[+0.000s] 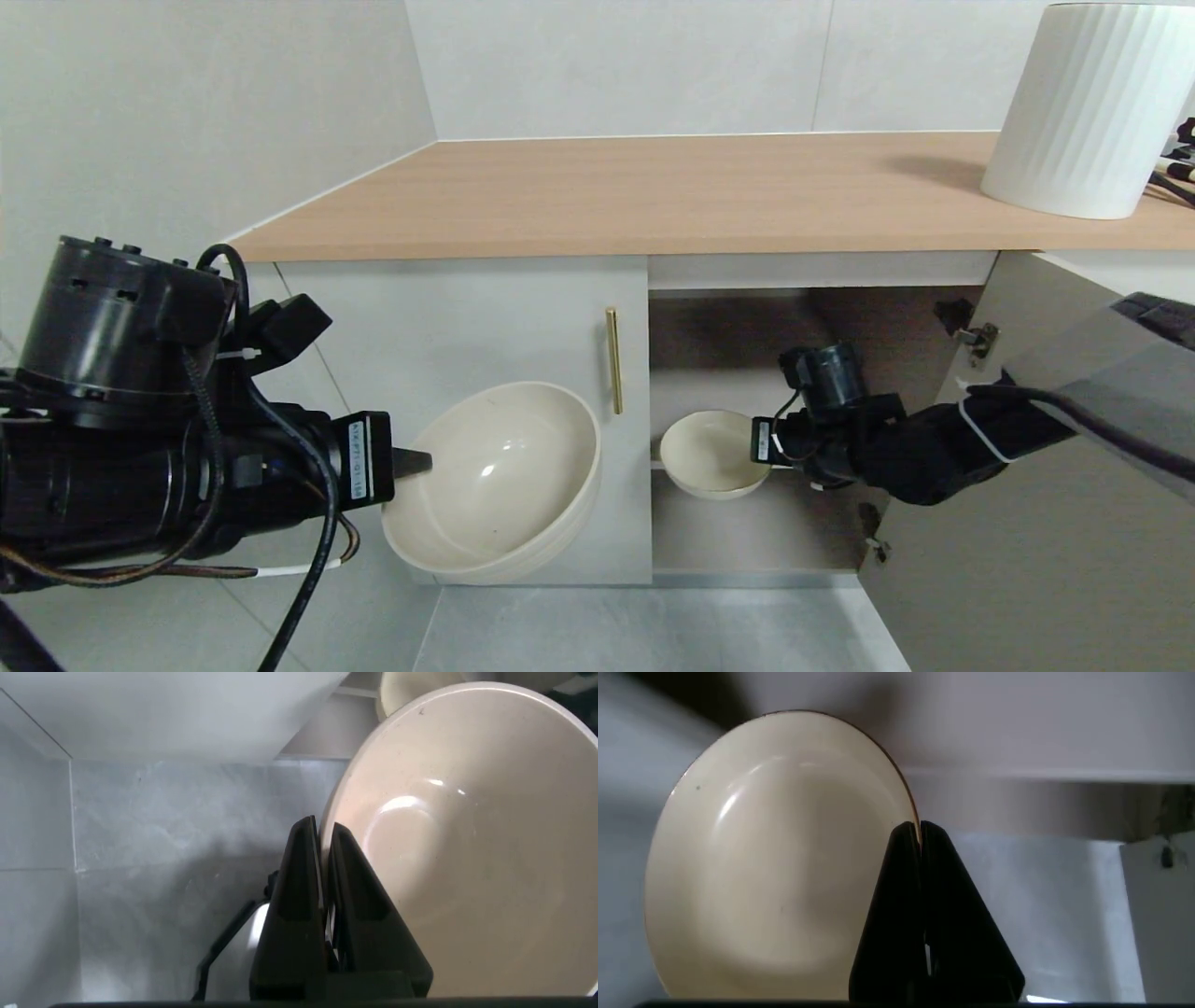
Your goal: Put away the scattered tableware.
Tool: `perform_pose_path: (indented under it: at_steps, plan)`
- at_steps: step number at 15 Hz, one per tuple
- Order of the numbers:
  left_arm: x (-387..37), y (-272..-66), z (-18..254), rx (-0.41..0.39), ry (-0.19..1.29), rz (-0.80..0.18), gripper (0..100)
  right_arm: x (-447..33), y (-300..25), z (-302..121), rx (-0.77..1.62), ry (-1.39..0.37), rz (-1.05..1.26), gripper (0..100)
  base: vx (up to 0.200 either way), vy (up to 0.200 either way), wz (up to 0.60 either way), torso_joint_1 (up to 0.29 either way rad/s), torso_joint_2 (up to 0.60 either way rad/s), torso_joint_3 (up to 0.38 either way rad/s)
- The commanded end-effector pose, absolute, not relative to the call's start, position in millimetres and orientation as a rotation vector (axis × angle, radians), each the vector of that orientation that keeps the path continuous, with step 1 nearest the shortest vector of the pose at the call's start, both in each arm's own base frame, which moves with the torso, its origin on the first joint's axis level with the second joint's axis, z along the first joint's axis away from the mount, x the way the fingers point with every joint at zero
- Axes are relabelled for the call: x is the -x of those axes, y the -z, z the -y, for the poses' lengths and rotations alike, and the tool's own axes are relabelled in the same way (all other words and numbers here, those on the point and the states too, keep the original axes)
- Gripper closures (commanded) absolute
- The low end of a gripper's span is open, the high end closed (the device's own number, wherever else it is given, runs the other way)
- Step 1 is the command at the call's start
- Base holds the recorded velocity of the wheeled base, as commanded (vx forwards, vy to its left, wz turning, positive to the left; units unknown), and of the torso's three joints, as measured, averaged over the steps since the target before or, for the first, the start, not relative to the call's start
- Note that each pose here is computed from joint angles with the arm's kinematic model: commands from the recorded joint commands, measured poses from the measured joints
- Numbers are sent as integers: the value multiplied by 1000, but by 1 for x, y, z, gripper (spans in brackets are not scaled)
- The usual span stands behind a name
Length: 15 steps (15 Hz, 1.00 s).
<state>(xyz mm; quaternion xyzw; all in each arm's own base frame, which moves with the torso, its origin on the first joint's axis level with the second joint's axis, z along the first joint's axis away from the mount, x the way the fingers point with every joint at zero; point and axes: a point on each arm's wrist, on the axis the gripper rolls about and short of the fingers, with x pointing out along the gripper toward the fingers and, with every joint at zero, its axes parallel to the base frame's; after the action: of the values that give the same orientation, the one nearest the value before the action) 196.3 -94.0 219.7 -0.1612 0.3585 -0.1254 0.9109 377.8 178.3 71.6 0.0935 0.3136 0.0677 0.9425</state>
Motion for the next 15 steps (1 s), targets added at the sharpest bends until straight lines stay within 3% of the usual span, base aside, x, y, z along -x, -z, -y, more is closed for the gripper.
perform_pose_path:
  at_steps: [1,15]
  plan:
    - [-197,-219,94,332,258,-741,100,-403,-39,-171,-177,-50,-659,100,0,0,0,0,0,0]
    - [-199,-216,96,327,255,-755,100,-468,2,-139,-185,257,-523,100,0,0,0,0,0,0]
